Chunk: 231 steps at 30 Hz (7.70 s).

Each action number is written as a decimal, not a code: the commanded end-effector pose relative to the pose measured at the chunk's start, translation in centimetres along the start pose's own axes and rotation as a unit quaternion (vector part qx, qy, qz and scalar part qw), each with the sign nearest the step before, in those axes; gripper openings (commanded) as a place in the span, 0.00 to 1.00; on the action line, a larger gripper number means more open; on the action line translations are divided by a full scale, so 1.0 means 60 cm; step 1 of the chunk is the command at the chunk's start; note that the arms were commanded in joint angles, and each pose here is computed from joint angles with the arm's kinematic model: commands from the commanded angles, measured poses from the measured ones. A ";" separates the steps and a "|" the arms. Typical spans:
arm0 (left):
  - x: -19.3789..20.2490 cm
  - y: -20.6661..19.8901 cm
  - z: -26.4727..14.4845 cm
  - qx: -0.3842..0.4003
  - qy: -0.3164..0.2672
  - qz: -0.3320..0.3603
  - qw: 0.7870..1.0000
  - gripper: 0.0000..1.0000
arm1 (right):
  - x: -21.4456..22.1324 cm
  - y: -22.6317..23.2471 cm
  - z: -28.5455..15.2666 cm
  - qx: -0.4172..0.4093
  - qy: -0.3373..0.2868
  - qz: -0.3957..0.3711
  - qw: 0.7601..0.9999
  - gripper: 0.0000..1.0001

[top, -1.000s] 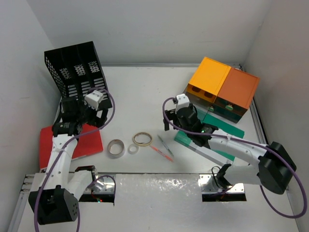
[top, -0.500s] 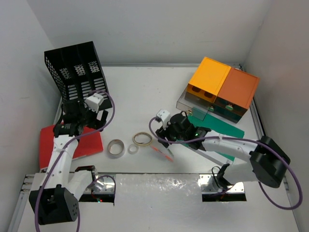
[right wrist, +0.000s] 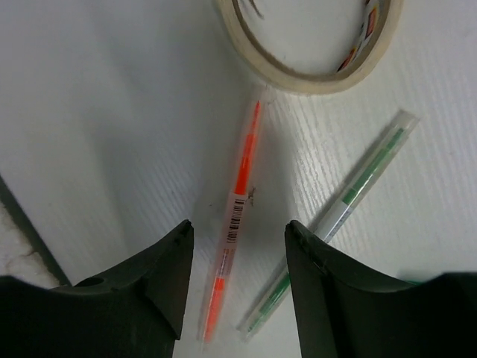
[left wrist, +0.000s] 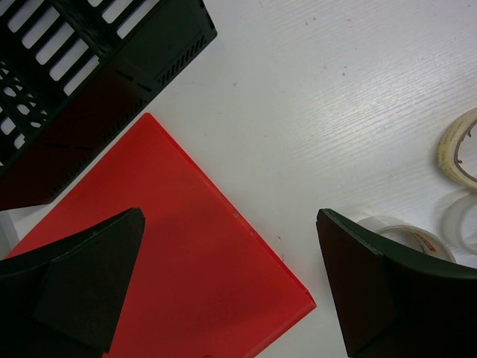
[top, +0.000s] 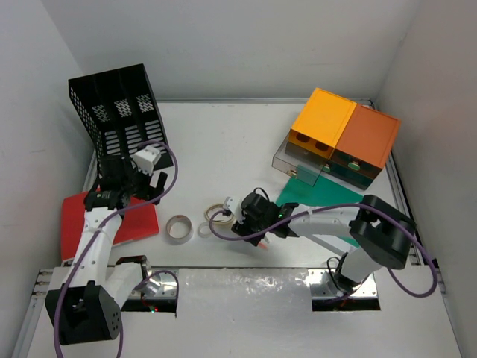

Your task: Organize the desk

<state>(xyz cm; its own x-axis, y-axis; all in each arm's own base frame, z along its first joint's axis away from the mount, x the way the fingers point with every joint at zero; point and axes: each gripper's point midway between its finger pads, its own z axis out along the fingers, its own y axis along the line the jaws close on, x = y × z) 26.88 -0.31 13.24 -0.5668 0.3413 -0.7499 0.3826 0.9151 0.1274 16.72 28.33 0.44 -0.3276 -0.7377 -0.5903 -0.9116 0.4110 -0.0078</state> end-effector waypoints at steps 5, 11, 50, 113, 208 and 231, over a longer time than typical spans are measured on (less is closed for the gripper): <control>-0.018 0.007 -0.002 -0.011 -0.022 0.001 1.000 1.00 | 0.002 -0.001 0.032 -0.002 0.015 0.003 1.000 0.32; -0.017 0.008 -0.003 -0.014 -0.021 0.002 1.000 1.00 | 0.012 0.015 0.035 -0.006 0.025 0.005 1.000 0.00; -0.023 0.002 -0.013 -0.012 -0.035 0.009 0.999 1.00 | -0.070 -0.522 -0.295 0.414 -0.144 0.271 0.857 0.00; -0.011 0.010 -0.001 -0.020 -0.020 0.003 1.000 1.00 | 0.022 -0.110 0.010 0.119 0.124 0.133 0.976 0.00; -0.236 0.061 -0.099 -0.069 -0.228 -0.057 0.970 1.00 | 0.034 -0.537 -0.251 0.459 0.201 0.068 0.863 0.00; -0.232 0.063 -0.086 -0.061 -0.219 -0.059 0.972 1.00 | 0.021 -0.492 -0.271 0.492 -0.057 0.277 0.823 0.24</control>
<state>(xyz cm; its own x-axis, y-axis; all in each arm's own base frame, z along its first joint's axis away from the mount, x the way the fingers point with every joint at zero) 31.95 -0.69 26.53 -0.2662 0.1391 -0.9538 0.2313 0.9698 0.0769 39.71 4.04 10.65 -0.6632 -0.5358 -0.5225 -0.1320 0.7709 -0.6231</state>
